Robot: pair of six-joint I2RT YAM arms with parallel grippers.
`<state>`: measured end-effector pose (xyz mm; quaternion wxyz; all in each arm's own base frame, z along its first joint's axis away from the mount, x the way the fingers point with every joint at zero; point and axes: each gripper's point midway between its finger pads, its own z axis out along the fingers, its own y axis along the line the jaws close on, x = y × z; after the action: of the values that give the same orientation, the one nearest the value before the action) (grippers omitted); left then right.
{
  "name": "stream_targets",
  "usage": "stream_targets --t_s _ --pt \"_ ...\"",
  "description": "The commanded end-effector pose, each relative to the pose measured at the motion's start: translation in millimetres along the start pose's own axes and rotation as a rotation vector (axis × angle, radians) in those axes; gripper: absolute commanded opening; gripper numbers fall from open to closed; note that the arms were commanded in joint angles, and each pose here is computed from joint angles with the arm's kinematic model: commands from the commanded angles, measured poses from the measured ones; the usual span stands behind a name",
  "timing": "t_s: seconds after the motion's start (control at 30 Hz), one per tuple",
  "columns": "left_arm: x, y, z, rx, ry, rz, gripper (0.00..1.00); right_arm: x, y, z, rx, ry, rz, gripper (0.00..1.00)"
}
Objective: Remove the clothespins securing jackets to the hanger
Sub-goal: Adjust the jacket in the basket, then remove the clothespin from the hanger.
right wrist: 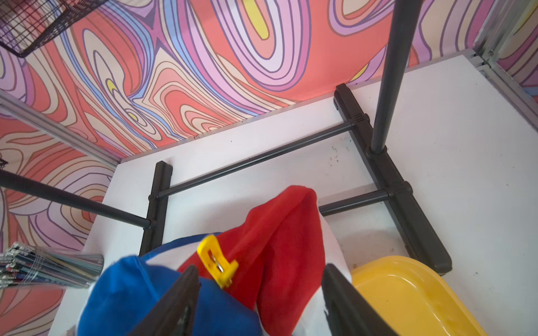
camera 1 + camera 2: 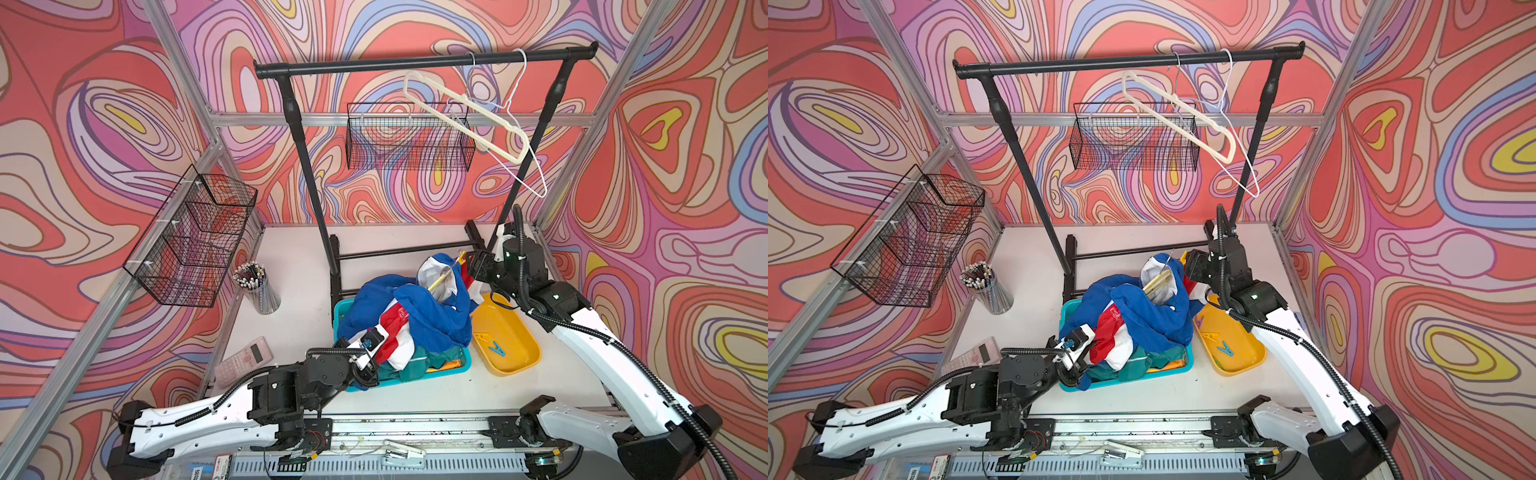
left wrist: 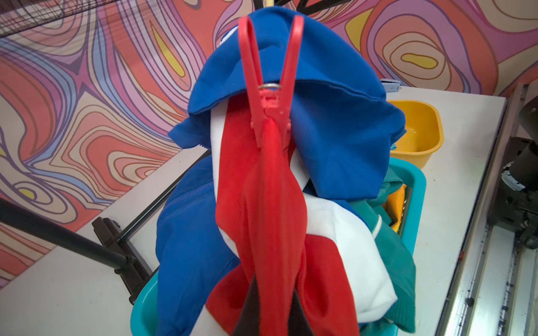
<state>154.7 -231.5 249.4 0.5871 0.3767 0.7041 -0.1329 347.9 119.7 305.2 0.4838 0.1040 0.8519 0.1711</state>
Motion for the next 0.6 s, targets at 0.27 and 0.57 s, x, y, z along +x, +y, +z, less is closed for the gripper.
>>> stream_targets --t_s 0.27,0.57 --pt "-15.0 6.8 0.0 -0.113 -0.056 0.06 0.0 -11.0 -10.2 -9.9 0.0 0.009 0.212 0.59" --pt "-20.0 -6.0 4.5 -0.16 -0.048 0.168 0.0 -4.4 -14.2 -4.3 0.023 0.04 0.282 0.54"
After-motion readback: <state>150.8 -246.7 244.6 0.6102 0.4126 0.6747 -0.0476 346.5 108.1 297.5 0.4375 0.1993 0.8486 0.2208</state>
